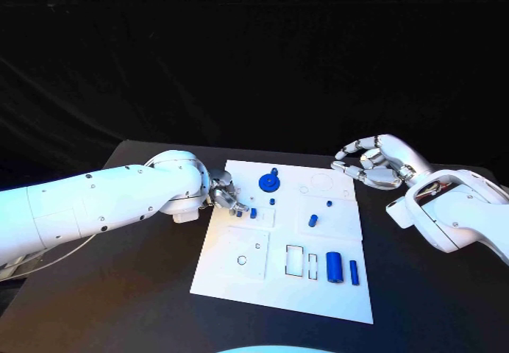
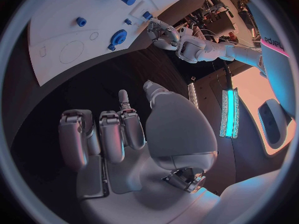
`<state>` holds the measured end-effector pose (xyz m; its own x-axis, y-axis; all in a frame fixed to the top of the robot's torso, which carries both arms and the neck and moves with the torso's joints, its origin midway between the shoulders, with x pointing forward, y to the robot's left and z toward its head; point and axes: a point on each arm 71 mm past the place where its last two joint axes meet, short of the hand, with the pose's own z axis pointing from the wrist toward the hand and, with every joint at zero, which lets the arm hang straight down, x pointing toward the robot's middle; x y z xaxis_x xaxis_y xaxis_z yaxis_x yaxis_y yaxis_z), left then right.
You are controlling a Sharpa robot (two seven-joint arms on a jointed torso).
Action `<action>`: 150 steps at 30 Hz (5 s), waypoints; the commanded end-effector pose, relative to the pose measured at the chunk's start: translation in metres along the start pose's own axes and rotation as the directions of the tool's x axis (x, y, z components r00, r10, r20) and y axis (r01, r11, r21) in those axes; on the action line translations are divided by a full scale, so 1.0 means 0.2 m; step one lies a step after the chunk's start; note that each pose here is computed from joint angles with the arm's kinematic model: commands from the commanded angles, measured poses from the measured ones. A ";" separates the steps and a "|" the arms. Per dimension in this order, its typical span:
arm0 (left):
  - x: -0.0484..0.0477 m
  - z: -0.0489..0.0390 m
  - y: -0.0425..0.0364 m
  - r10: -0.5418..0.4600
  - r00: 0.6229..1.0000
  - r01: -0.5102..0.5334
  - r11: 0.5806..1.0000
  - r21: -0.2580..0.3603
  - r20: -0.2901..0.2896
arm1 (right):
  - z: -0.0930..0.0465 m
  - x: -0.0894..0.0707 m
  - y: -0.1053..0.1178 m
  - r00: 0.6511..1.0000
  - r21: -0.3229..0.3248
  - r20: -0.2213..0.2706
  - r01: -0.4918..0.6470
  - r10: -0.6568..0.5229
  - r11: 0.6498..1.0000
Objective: Assemble the parts on the task board
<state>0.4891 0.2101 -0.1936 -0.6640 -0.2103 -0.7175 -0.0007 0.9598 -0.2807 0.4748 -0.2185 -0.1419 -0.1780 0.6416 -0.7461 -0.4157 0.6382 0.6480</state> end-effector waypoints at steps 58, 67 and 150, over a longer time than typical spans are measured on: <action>-0.020 0.134 -0.392 0.296 0.884 -0.437 0.796 0.418 0.362 | 0.01 0.01 0.00 1.000 -0.001 -0.007 -0.009 0.009 1.000; 0.007 0.166 -0.388 0.297 0.887 -0.433 0.802 0.412 0.354 | 0.01 0.02 0.00 1.000 -0.003 -0.008 -0.010 0.010 1.000; -0.042 0.067 -0.345 0.118 0.889 -0.340 0.816 0.466 0.442 | 0.00 0.01 0.00 1.000 -0.010 0.000 -0.010 0.010 1.000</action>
<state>0.5061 0.1434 -0.1801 -0.2596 -0.1192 -0.9583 0.5750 0.7782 -0.2525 0.4756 -0.2172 -0.1437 -0.1832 0.6490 -0.7384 -0.4116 0.6315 0.6571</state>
